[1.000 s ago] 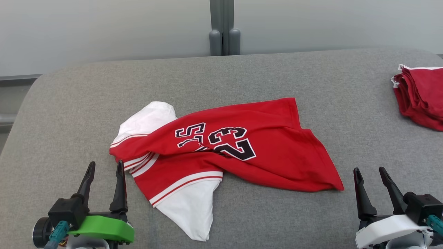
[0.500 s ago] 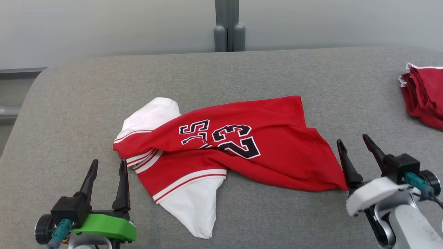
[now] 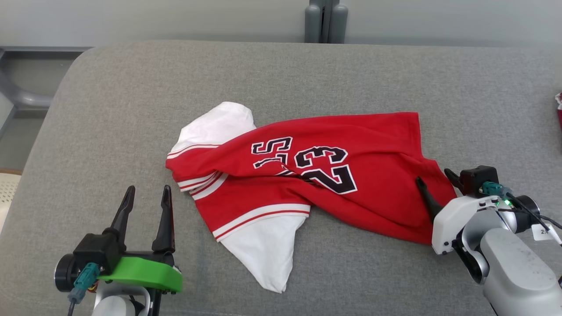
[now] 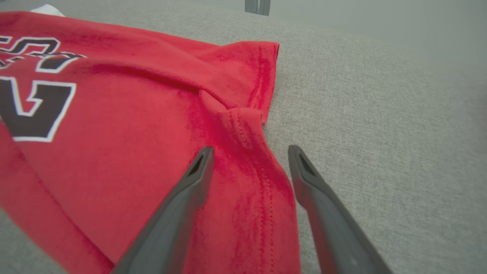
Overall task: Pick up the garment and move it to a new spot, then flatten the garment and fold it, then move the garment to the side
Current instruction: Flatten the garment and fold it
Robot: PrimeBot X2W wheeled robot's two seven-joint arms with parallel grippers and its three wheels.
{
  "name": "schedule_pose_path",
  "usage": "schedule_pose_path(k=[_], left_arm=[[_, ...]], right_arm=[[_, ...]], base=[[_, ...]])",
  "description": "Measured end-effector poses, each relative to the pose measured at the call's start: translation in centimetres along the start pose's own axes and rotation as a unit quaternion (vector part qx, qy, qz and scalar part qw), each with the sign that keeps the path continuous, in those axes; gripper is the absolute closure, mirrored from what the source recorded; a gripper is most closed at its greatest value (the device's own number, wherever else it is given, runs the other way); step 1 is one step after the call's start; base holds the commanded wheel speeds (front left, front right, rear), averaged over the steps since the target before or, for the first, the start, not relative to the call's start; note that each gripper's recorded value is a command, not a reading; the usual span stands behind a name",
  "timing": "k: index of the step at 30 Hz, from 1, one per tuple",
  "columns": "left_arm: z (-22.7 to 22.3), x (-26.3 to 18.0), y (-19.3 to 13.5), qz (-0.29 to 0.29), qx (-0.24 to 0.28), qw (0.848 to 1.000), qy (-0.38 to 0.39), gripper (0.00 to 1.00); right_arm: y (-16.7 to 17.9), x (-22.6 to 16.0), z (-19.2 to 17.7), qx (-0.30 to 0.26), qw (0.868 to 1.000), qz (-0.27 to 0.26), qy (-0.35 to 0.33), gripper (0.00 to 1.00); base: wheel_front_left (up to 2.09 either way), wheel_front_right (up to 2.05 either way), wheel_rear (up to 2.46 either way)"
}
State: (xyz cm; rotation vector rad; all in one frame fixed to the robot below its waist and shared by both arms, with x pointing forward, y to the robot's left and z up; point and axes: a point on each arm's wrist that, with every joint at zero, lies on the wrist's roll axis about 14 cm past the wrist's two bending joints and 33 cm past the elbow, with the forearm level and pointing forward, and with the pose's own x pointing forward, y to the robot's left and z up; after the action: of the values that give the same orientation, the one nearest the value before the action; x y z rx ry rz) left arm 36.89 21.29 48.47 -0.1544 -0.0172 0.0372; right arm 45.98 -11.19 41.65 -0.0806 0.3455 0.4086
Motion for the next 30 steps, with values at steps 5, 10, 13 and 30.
schedule_pose_path(k=[5,10,13,30], left_arm=[[-0.5,0.0,0.7,0.011,0.001,1.0,0.008,0.0],[-0.6,0.2,0.8,0.013,0.001,1.0,0.009,0.0],[-0.5,0.4,0.6,0.011,0.0,1.0,0.008,0.0],[-0.1,0.2,0.3,0.007,-0.004,1.0,0.0,0.0]], right_arm=[[0.2,1.5,-0.2,0.012,1.0,0.01,0.007,1.0],[-1.8,2.8,3.1,0.015,0.999,-0.007,-0.043,1.0],[-3.7,3.3,5.4,0.022,0.997,-0.029,-0.074,1.0],[-4.6,-0.3,6.9,0.061,0.987,-0.046,-0.139,0.0]], base=[[0.0,0.0,0.0],[0.0,0.0,0.0],[0.0,0.0,0.0],[0.0,0.0,0.0]])
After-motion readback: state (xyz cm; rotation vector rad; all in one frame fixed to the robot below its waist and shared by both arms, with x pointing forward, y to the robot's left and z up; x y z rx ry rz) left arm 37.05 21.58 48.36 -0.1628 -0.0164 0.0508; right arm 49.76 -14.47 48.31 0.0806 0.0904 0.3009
